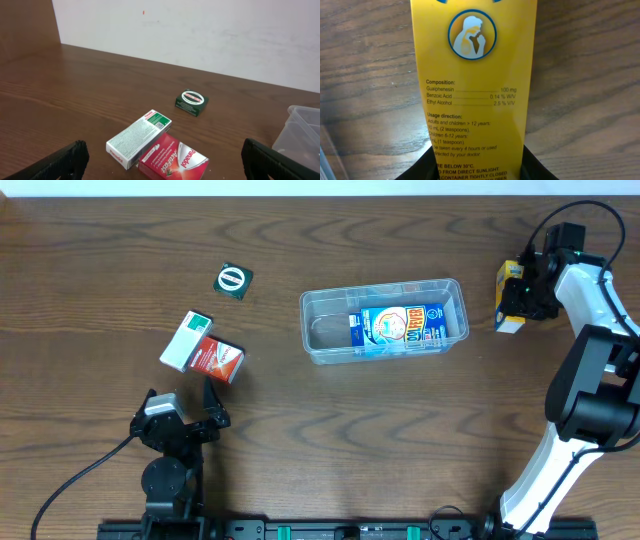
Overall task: Pack container
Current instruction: 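Lift the yellow box and carry it over the container, then lower the yellow box into the container beside the blue box, then open the right gripper and retract it to the upper right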
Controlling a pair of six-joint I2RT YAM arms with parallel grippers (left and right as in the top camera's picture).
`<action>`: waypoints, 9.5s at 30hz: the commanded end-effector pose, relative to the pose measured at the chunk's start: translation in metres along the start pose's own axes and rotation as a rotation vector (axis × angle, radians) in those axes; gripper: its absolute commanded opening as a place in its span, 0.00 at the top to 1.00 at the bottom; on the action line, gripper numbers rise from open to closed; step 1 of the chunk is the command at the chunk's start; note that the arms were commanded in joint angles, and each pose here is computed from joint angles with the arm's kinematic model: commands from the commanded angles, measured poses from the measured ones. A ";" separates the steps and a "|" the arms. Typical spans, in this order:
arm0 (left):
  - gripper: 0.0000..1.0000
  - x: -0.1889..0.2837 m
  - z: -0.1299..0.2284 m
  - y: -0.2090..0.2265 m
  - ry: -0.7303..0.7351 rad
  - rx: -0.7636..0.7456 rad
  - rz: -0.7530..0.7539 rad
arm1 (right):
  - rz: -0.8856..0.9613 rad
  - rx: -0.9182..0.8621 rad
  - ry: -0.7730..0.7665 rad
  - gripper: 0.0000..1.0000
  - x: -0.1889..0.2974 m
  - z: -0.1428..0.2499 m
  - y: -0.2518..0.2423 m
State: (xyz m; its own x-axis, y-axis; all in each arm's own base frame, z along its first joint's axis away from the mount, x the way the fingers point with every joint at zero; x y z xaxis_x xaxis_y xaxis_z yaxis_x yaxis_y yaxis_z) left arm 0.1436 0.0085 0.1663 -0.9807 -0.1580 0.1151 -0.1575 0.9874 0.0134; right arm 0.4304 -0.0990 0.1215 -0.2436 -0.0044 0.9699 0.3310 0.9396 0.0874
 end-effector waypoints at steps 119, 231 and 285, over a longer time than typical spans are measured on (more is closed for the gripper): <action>0.02 -0.002 0.013 0.002 0.054 -0.024 -0.029 | -0.145 0.932 0.087 0.94 0.061 0.143 0.249; 0.02 -0.002 0.013 0.002 0.054 -0.024 -0.029 | -0.207 0.996 0.071 0.90 0.060 0.125 0.250; 0.02 -0.002 0.013 0.002 0.053 -0.024 -0.029 | -0.087 0.031 -0.176 0.01 0.138 -0.032 0.067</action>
State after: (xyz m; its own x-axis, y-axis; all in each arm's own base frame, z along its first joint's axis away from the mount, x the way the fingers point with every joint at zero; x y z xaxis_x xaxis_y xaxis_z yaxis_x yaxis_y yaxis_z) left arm 0.1436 0.0085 0.1663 -0.9807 -0.1580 0.1151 -0.1575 0.9874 0.0134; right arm 0.4495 -0.0339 0.2637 -0.4170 -0.0412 0.9080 0.2176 0.9654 0.1438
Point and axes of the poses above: each gripper's point midway between its finger pads, its own x axis back along the fingers, its own y axis along the line the jaws close on, z = x × y, the point moved 10 cm from there along x, back along the fingers, and after that the axes turned 9 degrees about -x, right-handed, at the moved point
